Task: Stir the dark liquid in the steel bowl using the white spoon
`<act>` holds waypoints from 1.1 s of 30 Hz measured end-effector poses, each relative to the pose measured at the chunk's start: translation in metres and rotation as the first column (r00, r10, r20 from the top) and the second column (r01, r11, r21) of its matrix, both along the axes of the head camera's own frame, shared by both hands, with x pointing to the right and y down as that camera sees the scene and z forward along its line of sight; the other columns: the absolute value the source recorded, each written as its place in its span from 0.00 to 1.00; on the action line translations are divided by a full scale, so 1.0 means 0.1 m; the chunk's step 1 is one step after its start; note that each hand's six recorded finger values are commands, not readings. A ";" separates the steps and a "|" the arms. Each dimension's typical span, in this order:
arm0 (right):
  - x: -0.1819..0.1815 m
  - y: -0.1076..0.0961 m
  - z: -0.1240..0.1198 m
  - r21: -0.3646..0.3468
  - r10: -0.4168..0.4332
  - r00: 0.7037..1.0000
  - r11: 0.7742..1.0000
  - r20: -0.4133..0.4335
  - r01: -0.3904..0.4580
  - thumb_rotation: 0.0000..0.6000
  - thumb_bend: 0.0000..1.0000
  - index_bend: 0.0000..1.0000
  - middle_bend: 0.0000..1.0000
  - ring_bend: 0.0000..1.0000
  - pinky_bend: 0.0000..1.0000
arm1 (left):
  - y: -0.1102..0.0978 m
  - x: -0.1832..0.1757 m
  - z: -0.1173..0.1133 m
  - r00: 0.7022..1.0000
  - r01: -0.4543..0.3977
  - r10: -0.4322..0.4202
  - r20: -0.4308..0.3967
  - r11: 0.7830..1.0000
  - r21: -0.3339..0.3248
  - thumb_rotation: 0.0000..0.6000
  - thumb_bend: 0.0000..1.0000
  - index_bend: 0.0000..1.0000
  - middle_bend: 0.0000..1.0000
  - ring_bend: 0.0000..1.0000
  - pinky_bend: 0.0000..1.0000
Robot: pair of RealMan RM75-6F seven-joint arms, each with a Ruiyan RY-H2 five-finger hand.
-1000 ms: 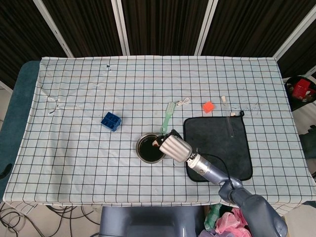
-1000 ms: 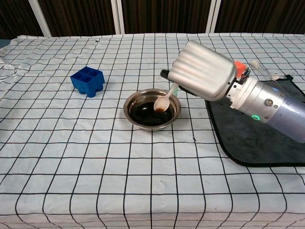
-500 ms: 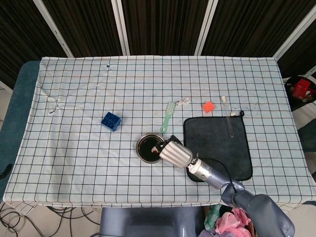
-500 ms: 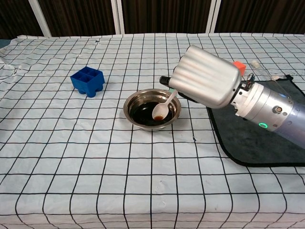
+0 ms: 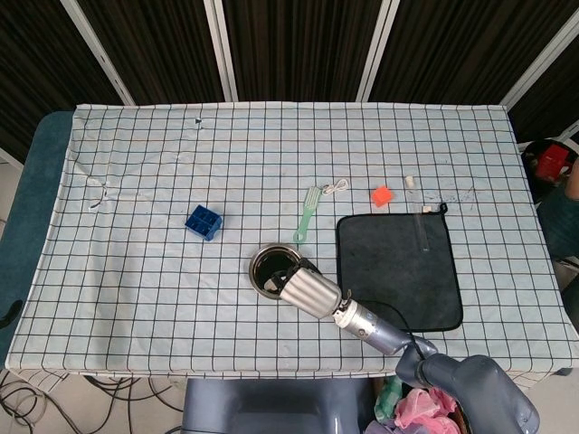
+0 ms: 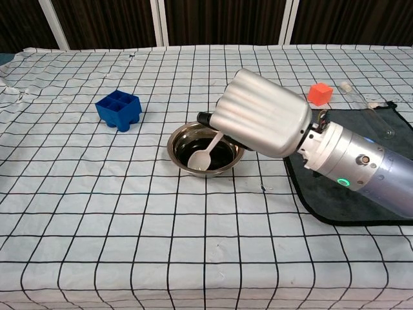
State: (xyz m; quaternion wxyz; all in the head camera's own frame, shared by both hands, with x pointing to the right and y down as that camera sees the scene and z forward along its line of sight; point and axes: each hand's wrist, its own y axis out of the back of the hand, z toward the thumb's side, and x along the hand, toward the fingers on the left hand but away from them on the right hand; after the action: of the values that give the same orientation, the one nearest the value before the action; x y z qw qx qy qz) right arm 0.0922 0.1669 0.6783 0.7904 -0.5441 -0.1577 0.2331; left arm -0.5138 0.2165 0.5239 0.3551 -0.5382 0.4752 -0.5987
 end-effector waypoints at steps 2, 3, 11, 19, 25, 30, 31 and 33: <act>-0.02 -0.01 0.01 0.000 0.001 1.000 1.000 -0.001 -0.001 1.00 0.41 0.81 0.89 1.00 1.00 | 0.00 0.00 0.00 1.000 0.001 -0.001 0.000 1.000 0.002 1.00 0.22 0.10 0.01 0.00 0.02; -0.04 -0.01 0.02 0.000 0.003 1.000 1.000 -0.002 -0.003 1.00 0.41 0.81 0.89 1.00 1.00 | 0.00 -0.01 -0.01 1.000 0.002 -0.002 -0.001 1.000 0.003 1.00 0.22 0.10 0.01 0.00 0.02; -0.14 -0.08 0.07 -0.003 0.026 1.000 1.000 0.001 -0.026 1.00 0.41 0.81 0.89 1.00 1.00 | -0.01 -0.02 -0.01 1.000 0.004 -0.004 -0.003 1.000 0.003 1.00 0.22 0.10 0.01 0.00 0.02; -0.16 -0.18 0.17 0.000 0.056 0.998 0.998 -0.030 -0.056 1.00 0.41 0.81 0.89 1.00 1.00 | -0.01 -0.02 -0.01 1.000 0.004 -0.004 -0.003 1.000 0.004 1.00 0.22 0.10 0.01 0.00 0.02; -0.06 -0.31 0.25 0.023 0.082 0.994 0.996 -0.070 -0.081 1.00 0.41 0.81 0.89 1.00 1.00 | -0.01 -0.02 -0.01 1.000 0.005 -0.005 -0.001 1.000 0.003 1.00 0.22 0.10 0.01 0.00 0.02; 0.05 -0.36 0.26 0.034 0.092 0.992 0.995 -0.086 -0.089 1.00 0.41 0.81 0.89 1.00 1.00 | -0.01 -0.01 0.01 1.000 0.002 -0.002 0.002 1.000 -0.001 1.00 0.22 0.10 0.01 0.00 0.02; 0.06 -0.36 0.26 0.036 0.093 0.992 0.995 -0.088 -0.091 1.00 0.41 0.81 0.89 1.00 1.00 | -0.01 -0.01 0.01 1.000 0.002 -0.002 0.003 1.000 -0.001 1.00 0.22 0.10 0.01 0.00 0.02; 0.11 -0.38 0.26 0.042 0.098 0.991 0.995 -0.091 -0.094 1.00 0.41 0.81 0.89 1.00 1.00 | -0.01 -0.01 0.01 1.000 0.003 -0.003 0.004 1.000 0.000 1.00 0.22 0.10 0.01 0.00 0.02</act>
State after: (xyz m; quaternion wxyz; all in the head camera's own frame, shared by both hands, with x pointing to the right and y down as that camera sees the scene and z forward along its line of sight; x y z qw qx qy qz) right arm 0.1027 0.1292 0.7040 0.7947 -0.5097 -0.1510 0.2930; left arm -0.5147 0.2155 0.5246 0.3553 -0.5362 0.4753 -0.6002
